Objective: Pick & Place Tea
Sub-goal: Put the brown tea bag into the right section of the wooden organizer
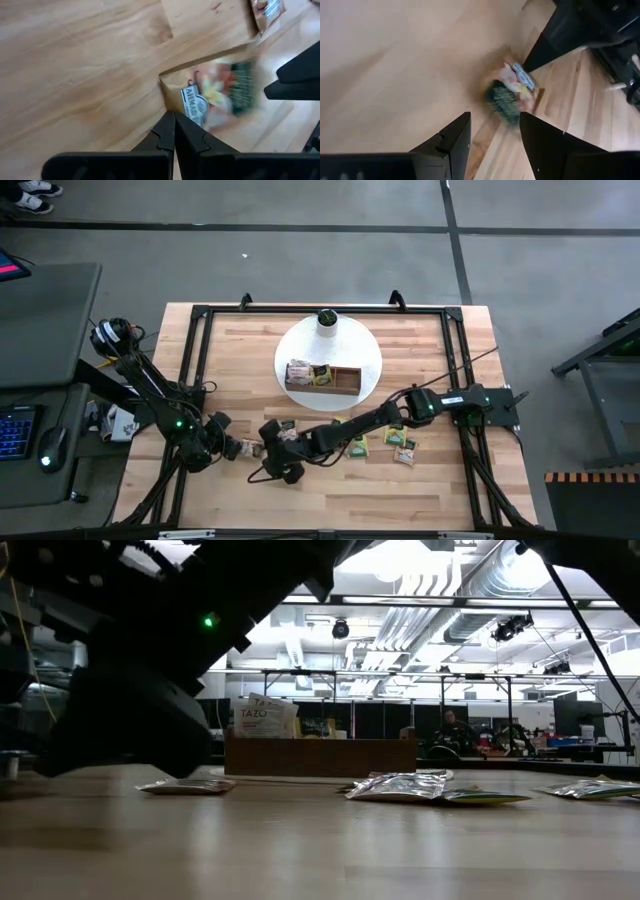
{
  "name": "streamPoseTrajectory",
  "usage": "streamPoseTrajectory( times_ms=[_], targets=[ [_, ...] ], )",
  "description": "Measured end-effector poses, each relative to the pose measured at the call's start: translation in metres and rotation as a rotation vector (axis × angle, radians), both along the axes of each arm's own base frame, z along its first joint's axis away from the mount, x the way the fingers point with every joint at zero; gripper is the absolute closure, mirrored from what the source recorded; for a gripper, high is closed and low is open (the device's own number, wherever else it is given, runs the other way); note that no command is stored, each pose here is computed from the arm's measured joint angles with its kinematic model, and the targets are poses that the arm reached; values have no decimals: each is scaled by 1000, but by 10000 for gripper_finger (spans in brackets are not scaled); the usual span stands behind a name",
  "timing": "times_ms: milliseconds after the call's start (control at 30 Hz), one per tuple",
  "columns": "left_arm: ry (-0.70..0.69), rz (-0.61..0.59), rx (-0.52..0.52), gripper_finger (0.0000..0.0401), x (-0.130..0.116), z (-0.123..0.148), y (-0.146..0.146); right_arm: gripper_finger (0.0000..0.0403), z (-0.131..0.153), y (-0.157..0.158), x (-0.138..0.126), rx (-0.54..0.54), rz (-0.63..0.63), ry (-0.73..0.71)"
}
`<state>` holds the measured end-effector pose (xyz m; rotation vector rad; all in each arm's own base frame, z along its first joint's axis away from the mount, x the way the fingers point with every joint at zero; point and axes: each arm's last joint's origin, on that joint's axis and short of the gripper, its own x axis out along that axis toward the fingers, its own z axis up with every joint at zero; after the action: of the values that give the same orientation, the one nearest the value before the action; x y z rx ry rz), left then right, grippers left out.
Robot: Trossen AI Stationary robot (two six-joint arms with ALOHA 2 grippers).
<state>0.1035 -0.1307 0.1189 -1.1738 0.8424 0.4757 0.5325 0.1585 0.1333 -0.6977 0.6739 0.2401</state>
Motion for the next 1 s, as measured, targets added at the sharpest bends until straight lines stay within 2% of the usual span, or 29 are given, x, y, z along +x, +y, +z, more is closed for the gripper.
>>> streamPoseTrajectory(
  times_ms=[333,500,667,833,1000],
  targets=[
    [-13,54,-10,401,3,-15,-4,238,-4,0,0,4,11,12],
    [-7,61,-14,401,3,-16,-4,238,-4,-2,1,-62,9,4],
    [-6,61,-15,401,3,-17,-4,238,-4,-9,3,-78,-9,1],
    [-1,57,-19,401,3,-17,-4,238,-4,-13,3,-164,-67,-10],
    [1,56,-21,401,3,-17,-4,238,-4,-8,1,-169,-51,-10]
  ],
)
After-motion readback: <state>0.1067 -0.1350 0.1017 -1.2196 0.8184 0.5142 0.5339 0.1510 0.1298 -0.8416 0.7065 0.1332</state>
